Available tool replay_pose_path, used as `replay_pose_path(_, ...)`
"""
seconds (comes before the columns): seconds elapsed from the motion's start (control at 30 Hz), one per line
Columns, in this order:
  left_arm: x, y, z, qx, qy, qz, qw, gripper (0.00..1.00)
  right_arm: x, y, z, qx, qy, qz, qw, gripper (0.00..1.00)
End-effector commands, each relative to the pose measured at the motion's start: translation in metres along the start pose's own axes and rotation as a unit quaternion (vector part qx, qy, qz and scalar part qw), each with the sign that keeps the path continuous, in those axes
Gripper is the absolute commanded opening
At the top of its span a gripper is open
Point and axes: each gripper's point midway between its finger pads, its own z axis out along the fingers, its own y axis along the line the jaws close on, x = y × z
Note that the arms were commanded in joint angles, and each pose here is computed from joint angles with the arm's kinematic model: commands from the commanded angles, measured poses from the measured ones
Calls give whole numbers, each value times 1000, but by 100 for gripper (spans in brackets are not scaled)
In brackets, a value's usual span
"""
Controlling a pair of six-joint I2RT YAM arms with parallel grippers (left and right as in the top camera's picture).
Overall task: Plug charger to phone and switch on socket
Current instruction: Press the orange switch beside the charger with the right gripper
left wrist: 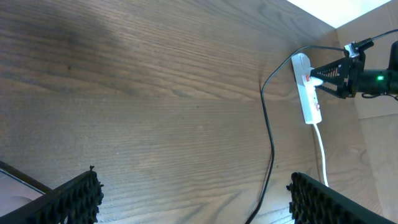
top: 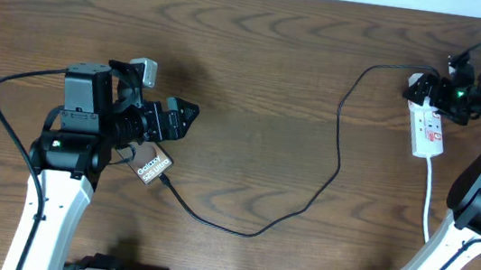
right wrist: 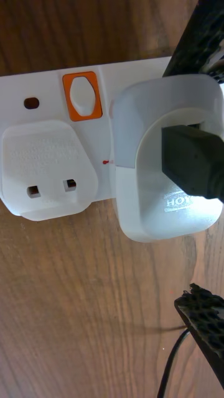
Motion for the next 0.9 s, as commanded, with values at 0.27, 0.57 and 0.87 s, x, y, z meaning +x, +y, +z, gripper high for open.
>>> replay_pose_path(0.27, -2, 0, -1, -5, -2, 10, 1000, 94, 36, 30, 35, -47, 61, 29, 997, 99)
replay_pose_path(0.57, 0, 1, -1, -6, 2, 6, 1000, 94, 41, 44, 39, -79, 66, 28, 994, 99)
replay_pose_path(0.87, 0, 1, -1, -6, 2, 6, 1000, 94, 39, 62, 36, -133, 62, 33, 989, 99)
